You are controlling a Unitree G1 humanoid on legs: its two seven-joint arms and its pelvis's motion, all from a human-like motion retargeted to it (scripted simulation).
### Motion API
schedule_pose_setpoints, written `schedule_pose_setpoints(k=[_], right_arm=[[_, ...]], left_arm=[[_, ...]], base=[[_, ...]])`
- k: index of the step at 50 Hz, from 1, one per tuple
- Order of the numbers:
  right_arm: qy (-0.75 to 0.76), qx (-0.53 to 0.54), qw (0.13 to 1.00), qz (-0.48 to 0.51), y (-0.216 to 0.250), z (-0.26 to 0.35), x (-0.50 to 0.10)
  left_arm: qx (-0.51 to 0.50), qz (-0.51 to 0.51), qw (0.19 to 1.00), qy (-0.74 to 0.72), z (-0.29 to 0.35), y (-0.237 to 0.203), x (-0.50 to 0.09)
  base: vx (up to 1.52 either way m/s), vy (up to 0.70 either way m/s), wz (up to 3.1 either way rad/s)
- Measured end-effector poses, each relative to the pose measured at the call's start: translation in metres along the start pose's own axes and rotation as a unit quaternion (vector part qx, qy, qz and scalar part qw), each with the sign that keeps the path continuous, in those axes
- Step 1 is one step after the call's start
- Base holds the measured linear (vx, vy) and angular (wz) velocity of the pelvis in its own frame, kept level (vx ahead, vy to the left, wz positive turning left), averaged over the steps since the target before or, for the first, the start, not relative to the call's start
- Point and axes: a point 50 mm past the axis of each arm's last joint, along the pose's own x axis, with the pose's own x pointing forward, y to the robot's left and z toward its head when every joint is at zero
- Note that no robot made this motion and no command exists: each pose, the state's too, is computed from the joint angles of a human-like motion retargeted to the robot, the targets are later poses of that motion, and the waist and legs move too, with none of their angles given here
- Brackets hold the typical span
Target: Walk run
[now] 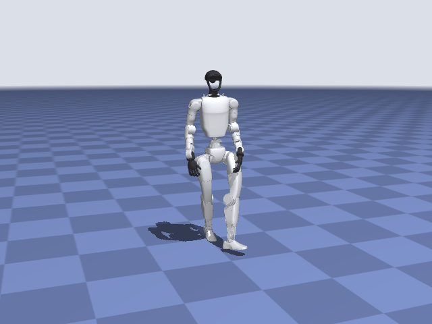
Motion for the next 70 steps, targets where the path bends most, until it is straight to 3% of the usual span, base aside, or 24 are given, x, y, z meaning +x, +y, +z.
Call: schedule_pose_setpoints(k=[5,10,18,25,30,35,39,46,53,60,63,67,70], right_arm=[[0.011,-0.014,0.999,-0.035,-0.003,-0.001,0.002],[-0.001,-0.016,0.999,-0.048,-0.02,0.006,-0.002],[-0.083,0.035,0.984,-0.152,-0.036,0.015,-0.011],[-0.079,0.043,0.99,-0.104,-0.02,0.016,-0.005],[-0.074,0.006,0.987,-0.146,-0.029,0.016,-0.009],[-0.084,0.051,0.985,-0.144,-0.027,0.013,-0.008],[-0.067,0.082,0.988,-0.113,-0.023,0.004,-0.007],[0.006,-0.039,0.998,-0.053,-0.036,-0.007,-0.011],[-0.024,-0.044,0.997,-0.056,-0.03,-0.006,-0.011],[-0.018,-0.08,0.997,-0.01,-0.027,-0.003,-0.009],[-0.013,-0.093,0.995,-0.014,-0.027,0.0,-0.007],[-0.019,-0.08,0.996,-0.046,-0.025,0.002,-0.005],[-0.036,-0.066,0.994,-0.075,-0.031,0.009,-0.006]], left_arm=[[-0.026,-0.016,0.999,0.023,-0.01,0.004,-0.003],[0.032,-0.062,0.993,0.092,-0.019,0.009,-0.004],[0.085,-0.079,0.987,0.109,-0.032,-0.005,-0.009],[0.005,-0.098,0.987,0.127,-0.038,-0.012,-0.008],[-0.038,-0.076,0.99,0.114,-0.037,-0.014,-0.007],[-0.047,-0.086,0.988,0.118,-0.036,-0.019,-0.006],[-0.027,-0.091,0.99,0.1,-0.022,-0.023,0.003],[0.131,0.013,0.991,0.014,0.011,0.003,0.005],[0.1,0.031,0.994,-0.039,0.027,0.0,0.01],[0.128,0.036,0.991,0.002,0.026,-0.006,0.017],[0.084,0.049,0.995,0.004,0.025,-0.008,0.018],[0.023,0.016,0.999,0.016,0.017,-0.013,0.017],[0.049,-0.022,0.997,0.047,0.016,-0.007,0.017]], base=[[1.08,-0.09,-0.23],[0.72,0.05,0.46],[0.66,0.05,1.82],[0.55,-0.06,2.17],[0.63,-0.16,1.84],[0.64,-0.01,1.96],[0.58,-0.12,1.91],[0.41,-0.07,1.6],[0.4,0.03,1.03],[0.45,0.06,1.61],[0.7,0.01,0.77],[0.83,-0.03,0.16],[0.74,0.16,1.5]])
